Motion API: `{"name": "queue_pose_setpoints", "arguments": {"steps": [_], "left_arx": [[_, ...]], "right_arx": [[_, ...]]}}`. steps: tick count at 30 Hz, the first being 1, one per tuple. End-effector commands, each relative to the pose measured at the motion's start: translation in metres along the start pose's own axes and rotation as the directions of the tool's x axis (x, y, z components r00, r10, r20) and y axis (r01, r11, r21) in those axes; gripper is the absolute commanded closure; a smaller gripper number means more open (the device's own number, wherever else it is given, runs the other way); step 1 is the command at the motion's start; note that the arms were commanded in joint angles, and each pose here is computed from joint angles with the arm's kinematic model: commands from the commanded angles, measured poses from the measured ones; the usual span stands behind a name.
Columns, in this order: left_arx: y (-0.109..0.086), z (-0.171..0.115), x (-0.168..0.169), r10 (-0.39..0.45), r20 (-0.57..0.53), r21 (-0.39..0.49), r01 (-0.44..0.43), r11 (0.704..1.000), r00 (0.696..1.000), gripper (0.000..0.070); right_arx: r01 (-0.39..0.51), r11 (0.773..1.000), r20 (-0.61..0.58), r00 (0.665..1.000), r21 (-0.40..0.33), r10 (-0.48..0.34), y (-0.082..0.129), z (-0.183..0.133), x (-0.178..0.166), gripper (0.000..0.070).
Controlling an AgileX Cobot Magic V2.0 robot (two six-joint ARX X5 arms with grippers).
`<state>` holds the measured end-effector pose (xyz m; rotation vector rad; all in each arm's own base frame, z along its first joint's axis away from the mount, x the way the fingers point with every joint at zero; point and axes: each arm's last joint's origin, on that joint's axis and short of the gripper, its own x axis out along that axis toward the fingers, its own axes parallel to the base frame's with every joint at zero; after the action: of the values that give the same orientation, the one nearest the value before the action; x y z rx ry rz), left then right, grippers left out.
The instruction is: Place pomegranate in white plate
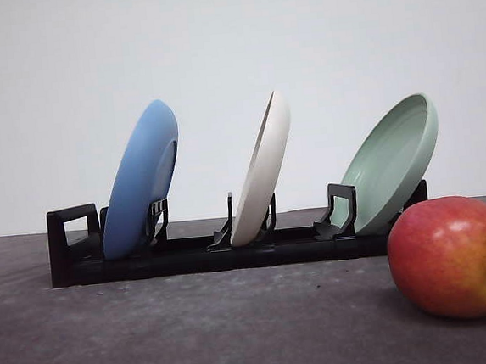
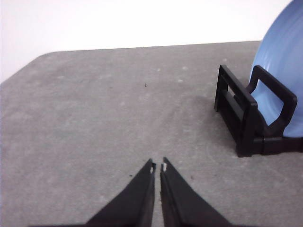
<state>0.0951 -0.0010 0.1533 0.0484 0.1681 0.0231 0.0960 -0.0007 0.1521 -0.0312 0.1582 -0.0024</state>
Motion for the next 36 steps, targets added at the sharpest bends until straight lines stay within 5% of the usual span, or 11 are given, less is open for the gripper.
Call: {"name": "queue_pose_setpoints", "arguments": {"steps": [1,4,11,20,26,33,36], "left_arx": [[0.0,-0.004,0.001,0.0,-0.009,-0.115,-0.001,0.993,1.0,0.07],[0.0,-0.001,0.001,0.001,0.019,-0.238,0.004,0.971,1.0,0.07],[0.0,0.031,-0.008,-0.024,0.073,-0.308,0.046,0.95,0.997,0.0696],[-0.007,0.1,-0.013,-0.299,-0.003,-0.299,0.285,0.911,0.954,0.0697],[-0.013,0.155,-0.007,-0.565,-0.047,-0.271,0.534,0.801,0.824,0.0697],[-0.021,0.194,0.006,-0.793,-0.043,-0.227,0.767,0.601,0.608,0.0697],[-0.023,0.201,0.011,-0.836,-0.042,-0.209,0.813,0.543,0.547,0.0698]], "right_arx": [[-0.001,0.997,0.011,1.0,0.074,0.0,0.0,0.0,0.0,0.07],[-0.002,0.983,0.016,1.0,0.183,-0.001,0.0,0.001,0.0,0.07],[-0.069,0.938,0.053,0.997,0.339,0.054,0.001,0.03,-0.011,0.07],[-0.2,0.925,0.018,0.979,0.323,0.205,0.002,0.114,-0.034,0.07],[-0.417,0.876,-0.067,0.894,0.243,0.444,0.008,0.166,-0.037,0.07],[-0.64,0.743,-0.082,0.744,0.197,0.663,0.013,0.204,-0.034,0.07],[-0.673,0.714,-0.068,0.717,0.191,0.694,0.013,0.208,-0.032,0.07]]}}
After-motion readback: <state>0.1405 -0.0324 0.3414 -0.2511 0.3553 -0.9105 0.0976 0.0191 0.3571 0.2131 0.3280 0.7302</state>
